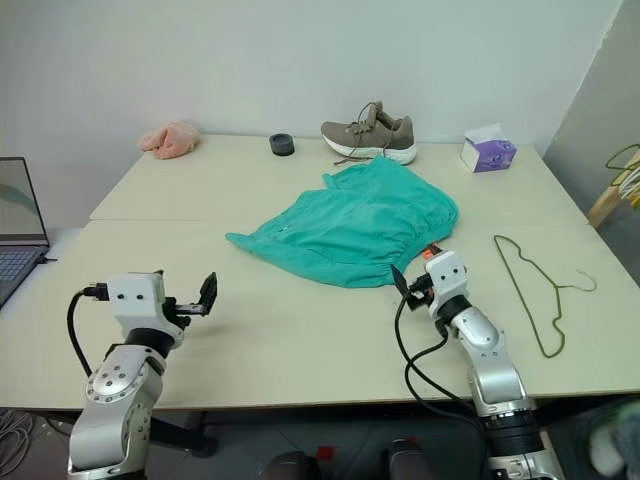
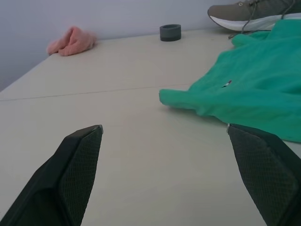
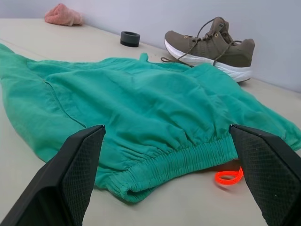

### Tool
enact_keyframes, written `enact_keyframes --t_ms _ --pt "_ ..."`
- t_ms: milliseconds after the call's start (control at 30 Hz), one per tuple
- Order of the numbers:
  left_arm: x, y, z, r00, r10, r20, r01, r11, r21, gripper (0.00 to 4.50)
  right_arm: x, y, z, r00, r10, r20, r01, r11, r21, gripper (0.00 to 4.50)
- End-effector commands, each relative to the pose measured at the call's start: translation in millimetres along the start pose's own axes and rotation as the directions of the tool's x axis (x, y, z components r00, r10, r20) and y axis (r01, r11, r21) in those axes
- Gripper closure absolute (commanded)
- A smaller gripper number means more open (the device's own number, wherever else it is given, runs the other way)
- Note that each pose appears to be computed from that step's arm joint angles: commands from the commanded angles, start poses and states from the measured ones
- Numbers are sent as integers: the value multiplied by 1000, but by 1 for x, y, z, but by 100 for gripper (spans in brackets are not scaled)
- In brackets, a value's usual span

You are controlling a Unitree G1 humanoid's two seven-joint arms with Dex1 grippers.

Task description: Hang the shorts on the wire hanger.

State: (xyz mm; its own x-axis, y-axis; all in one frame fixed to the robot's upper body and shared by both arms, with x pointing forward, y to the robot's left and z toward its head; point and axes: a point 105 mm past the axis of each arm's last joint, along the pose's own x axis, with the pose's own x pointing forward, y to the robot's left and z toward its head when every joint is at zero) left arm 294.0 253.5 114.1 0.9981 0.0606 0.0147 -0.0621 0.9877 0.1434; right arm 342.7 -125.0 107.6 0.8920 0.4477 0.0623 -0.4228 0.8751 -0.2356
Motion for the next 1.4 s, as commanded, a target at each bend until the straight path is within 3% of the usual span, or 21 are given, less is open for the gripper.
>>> enact_keyframes --t_ms 33,667,833,1000,1133,1400 --pt "-1 -5 21 995 -29 90 27 999 28 2 3 -6 19 997 -4 71 6 1000 -26 0" --pt "-3 -9 24 993 -73 98 71 997 25 2 3 14 24 984 163 71 -158 985 -77 0" --pt "-10 -19 23 978 -181 102 181 983 12 2 3 22 24 972 231 48 -225 969 -98 0" --pt "-15 -28 21 949 -308 66 306 951 33 2 -2 41 25 920 391 3 -382 900 -209 0" --pt "-23 -39 28 859 -511 30 510 859 36 2 5 47 20 898 434 -75 -438 858 -268 0" --pt "-26 -35 44 730 -680 -67 683 722 113 2 32 47 -6 873 408 -266 -481 812 -331 0"
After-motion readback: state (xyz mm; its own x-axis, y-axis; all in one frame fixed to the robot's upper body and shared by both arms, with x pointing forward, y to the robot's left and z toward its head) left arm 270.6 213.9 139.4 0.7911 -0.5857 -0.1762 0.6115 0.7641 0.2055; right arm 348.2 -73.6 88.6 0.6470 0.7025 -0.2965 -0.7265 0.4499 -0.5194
